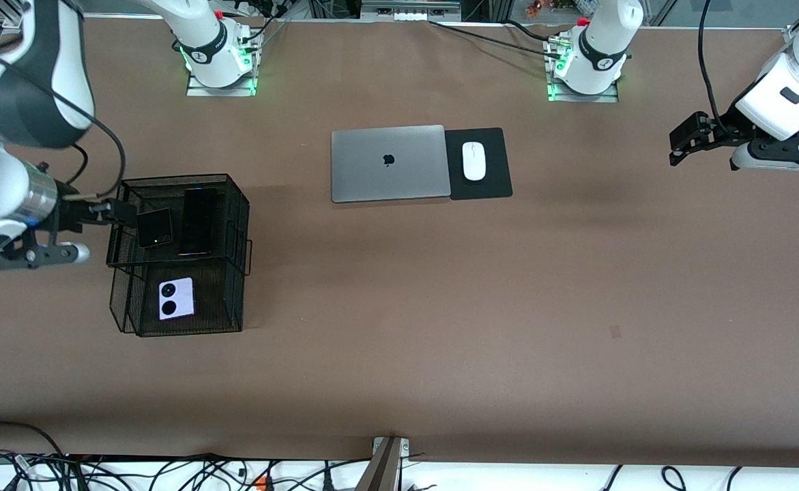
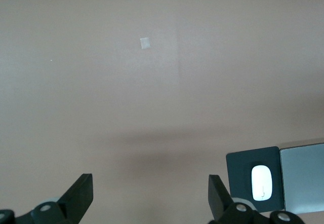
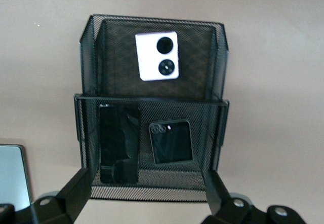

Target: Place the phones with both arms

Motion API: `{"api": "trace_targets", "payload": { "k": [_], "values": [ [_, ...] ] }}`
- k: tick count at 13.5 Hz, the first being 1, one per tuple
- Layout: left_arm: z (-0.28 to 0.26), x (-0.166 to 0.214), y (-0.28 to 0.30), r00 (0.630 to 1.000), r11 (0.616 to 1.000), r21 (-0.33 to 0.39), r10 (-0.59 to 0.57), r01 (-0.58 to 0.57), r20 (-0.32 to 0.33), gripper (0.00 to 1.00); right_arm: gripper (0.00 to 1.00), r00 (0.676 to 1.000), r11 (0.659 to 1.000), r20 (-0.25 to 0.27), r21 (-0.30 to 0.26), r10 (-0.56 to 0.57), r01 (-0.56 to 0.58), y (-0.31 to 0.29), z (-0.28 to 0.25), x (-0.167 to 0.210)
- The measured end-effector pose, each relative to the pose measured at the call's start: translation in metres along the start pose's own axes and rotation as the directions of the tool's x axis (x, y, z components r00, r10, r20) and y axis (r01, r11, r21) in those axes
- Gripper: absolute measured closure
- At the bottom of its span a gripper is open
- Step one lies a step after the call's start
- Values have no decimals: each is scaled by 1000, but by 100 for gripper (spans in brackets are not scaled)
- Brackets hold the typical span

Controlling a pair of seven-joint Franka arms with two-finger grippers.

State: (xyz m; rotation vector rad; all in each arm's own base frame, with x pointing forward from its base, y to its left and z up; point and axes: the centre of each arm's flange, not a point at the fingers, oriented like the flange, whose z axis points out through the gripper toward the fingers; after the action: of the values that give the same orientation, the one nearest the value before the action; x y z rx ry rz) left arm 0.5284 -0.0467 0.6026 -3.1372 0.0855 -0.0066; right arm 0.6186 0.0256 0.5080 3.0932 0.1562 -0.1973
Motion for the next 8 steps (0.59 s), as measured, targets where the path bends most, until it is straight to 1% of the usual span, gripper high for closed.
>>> {"api": "trace_targets", "payload": {
  "k": [4,6,8],
  "values": [
    [0,0,0,1000,1000,0,0,0,0,0,0,998,998,-39,24,57,-56,39,-28,-39],
    [0,0,0,1000,1000,0,0,0,0,0,0,995,996,-54,32,90,-88,60,-36,-50],
    [0,0,0,1000,1000,0,0,0,0,0,0,993,995,-61,22,102,-101,69,-40,-54]
  ]
}}
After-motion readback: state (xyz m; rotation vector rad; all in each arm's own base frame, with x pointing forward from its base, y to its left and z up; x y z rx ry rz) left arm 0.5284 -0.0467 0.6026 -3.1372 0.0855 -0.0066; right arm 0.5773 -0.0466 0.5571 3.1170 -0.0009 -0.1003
